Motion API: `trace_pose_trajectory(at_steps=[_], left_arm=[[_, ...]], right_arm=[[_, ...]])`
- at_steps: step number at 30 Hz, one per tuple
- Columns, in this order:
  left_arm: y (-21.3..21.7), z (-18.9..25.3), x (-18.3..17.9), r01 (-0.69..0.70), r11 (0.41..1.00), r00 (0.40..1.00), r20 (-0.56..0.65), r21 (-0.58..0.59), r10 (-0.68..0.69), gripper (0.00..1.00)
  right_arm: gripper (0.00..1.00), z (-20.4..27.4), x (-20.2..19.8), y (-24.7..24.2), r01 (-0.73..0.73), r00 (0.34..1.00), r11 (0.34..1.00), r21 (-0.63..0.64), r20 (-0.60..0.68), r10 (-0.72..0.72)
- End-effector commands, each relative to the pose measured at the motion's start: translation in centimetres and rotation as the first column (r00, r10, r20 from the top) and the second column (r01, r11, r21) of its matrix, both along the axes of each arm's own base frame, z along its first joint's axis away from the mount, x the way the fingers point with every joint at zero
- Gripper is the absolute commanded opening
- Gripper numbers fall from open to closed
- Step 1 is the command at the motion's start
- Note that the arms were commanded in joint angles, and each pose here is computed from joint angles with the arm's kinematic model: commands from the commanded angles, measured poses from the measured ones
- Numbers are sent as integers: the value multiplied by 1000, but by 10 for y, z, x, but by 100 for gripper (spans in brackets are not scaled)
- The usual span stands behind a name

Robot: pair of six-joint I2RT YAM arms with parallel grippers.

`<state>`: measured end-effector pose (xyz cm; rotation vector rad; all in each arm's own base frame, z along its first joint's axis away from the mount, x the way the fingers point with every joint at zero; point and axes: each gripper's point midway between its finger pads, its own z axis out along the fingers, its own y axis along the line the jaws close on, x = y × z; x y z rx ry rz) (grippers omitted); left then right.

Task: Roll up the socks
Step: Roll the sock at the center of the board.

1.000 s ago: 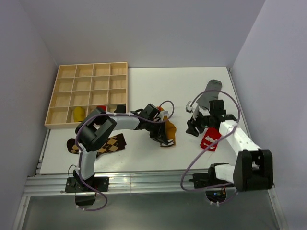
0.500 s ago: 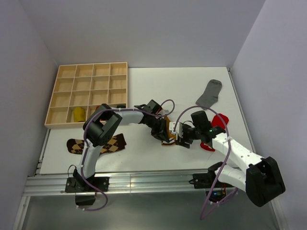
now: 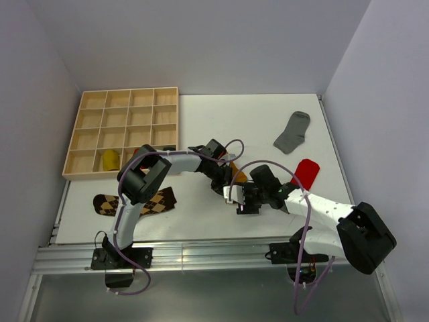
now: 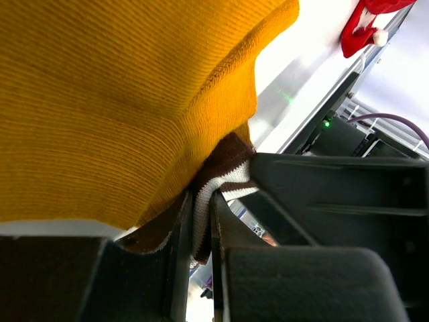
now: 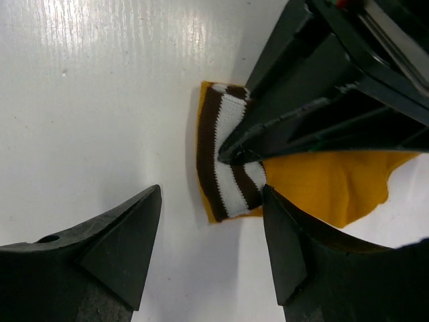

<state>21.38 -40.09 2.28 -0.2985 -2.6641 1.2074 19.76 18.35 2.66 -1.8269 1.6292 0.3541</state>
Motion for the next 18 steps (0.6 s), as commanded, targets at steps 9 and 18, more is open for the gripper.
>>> trace_pose_trajectory(at_steps=[9,18], left_arm=[[14,-32,8,-19,995,999,36,98,15,7],[20,-30,11,-53,995,997,53,80,49,21]], right_arm=[[54,-3,28,17,45,994,999,-24,100,-42],[22,-18,13,8,50,998,995,-85,-18,-52]])
